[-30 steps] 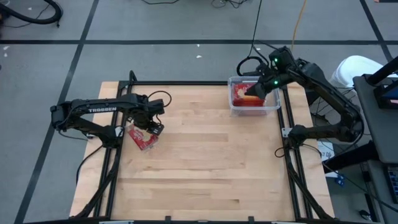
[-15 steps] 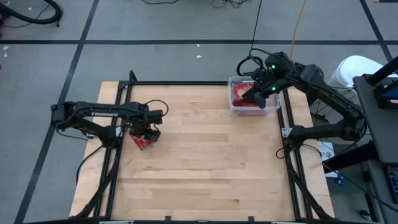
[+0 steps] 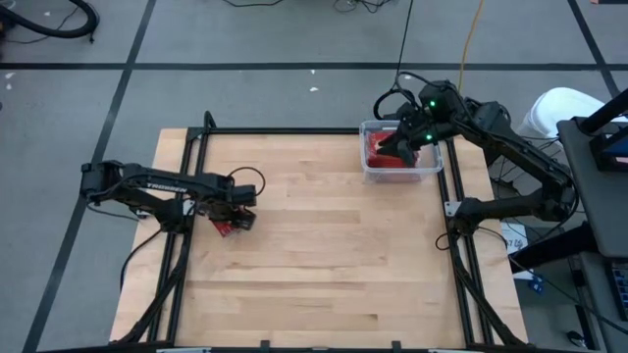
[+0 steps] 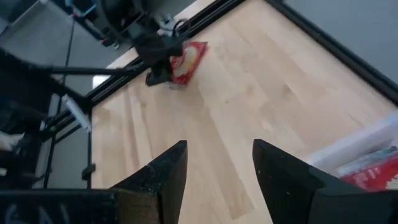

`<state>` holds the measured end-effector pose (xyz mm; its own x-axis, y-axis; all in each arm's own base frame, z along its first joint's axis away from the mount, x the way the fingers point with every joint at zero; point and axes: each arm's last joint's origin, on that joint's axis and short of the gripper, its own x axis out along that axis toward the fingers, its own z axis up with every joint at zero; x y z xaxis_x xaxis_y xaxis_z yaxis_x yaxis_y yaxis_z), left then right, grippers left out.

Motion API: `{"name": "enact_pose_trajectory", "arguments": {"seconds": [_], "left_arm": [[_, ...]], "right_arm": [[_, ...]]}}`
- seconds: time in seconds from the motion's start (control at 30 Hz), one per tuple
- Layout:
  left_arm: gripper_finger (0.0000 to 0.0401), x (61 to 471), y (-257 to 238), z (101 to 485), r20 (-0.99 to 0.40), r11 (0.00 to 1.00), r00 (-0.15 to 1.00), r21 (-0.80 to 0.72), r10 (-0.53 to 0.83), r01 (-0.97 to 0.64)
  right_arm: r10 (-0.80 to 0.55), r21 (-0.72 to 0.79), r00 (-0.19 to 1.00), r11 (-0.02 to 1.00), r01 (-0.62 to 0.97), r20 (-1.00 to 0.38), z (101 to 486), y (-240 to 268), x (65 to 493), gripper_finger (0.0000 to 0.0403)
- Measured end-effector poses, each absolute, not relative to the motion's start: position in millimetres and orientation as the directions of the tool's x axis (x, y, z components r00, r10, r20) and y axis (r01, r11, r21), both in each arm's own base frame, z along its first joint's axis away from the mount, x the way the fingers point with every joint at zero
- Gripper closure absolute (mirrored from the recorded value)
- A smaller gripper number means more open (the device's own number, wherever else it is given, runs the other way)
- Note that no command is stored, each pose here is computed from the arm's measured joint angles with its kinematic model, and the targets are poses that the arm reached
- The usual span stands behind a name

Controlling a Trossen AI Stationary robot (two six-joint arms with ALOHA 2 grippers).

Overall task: Sort popcorn bags into baskets
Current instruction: Put the popcorn bag into the transparent container

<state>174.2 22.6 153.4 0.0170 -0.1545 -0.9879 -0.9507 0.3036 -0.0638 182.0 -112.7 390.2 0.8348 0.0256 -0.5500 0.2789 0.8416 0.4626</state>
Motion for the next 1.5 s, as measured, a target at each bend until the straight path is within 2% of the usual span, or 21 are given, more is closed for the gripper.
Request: {"name": "enact_pose_trajectory", "arguments": {"seconds": [0.2, 0.33, 0.43, 0.63, 0.7, 0.77, 0.93, 1.03, 1.13, 1.33, 1.4, 1.5], "left_arm": [[0.024, 180, 24, 144, -0.982, 0.322, 0.136, -0.173, -0.134, -0.931], [0.024, 192, 28, 145, -0.963, 0.447, 0.26, -0.26, -0.062, -0.856], [0.024, 202, 32, 147, -0.929, 0.505, 0.366, -0.339, -0.05, -0.794], [0.024, 232, 38, 169, -0.709, 0.603, 0.699, -0.598, -0.093, -0.527], [0.024, 240, 40, 180, -0.648, 0.607, 0.755, -0.641, -0.101, -0.47], [0.024, 243, 42, 187, -0.637, 0.605, 0.765, -0.648, -0.096, -0.463], [0.024, 246, 42, 209, -0.705, 0.651, 0.7, -0.584, -0.112, -0.485], [0.024, 236, 41, 217, -0.831, 0.671, 0.544, -0.469, -0.115, -0.574], [0.024, 223, 39, 223, -0.927, 0.701, 0.371, -0.303, -0.059, -0.646], [0.024, 192, 37, 215, -0.996, 0.702, 0.053, -0.085, -0.067, -0.707], [0.024, 184, 37, 207, -0.997, 0.691, -0.017, -0.041, -0.078, -0.722], [0.024, 173, 37, 194, -0.995, 0.663, -0.057, -0.013, -0.084, -0.748]], "right_arm": [[-0.005, 0.519, 0.86, 0.795, 0.313, -0.51, 394, -116, 186, 0.0229], [-0.006, 0.597, 0.867, 0.723, 0.348, -0.498, 396, -112, 189, 0.0229], [-0.023, 0.614, 0.858, 0.688, 0.386, -0.513, 396, -105, 194, 0.0229], [-0.086, 0.613, 0.861, 0.668, 0.423, -0.5, 399, -87, 207, 0.0229], [-0.117, 0.609, 0.87, 0.669, 0.426, -0.48, 402, -82, 211, 0.0229], [-0.147, 0.603, 0.876, 0.672, 0.429, -0.459, 404, -77, 215, 0.0229], [-0.169, 0.61, 0.887, 0.67, 0.423, -0.429, 406, -67, 224, 0.0229], [-0.17, 0.619, 0.886, 0.659, 0.427, -0.431, 405, -61, 229, 0.0229], [-0.162, 0.623, 0.88, 0.65, 0.435, -0.446, 401, -55, 235, 0.0229], [-0.143, 0.631, 0.874, 0.638, 0.441, -0.465, 397, -38, 244, 0.0229], [-0.142, 0.62, 0.866, 0.644, 0.449, -0.479, 395, -33, 245, 0.0229], [-0.143, 0.612, 0.867, 0.654, 0.445, -0.477, 394, -26, 249, 0.0229]]}}
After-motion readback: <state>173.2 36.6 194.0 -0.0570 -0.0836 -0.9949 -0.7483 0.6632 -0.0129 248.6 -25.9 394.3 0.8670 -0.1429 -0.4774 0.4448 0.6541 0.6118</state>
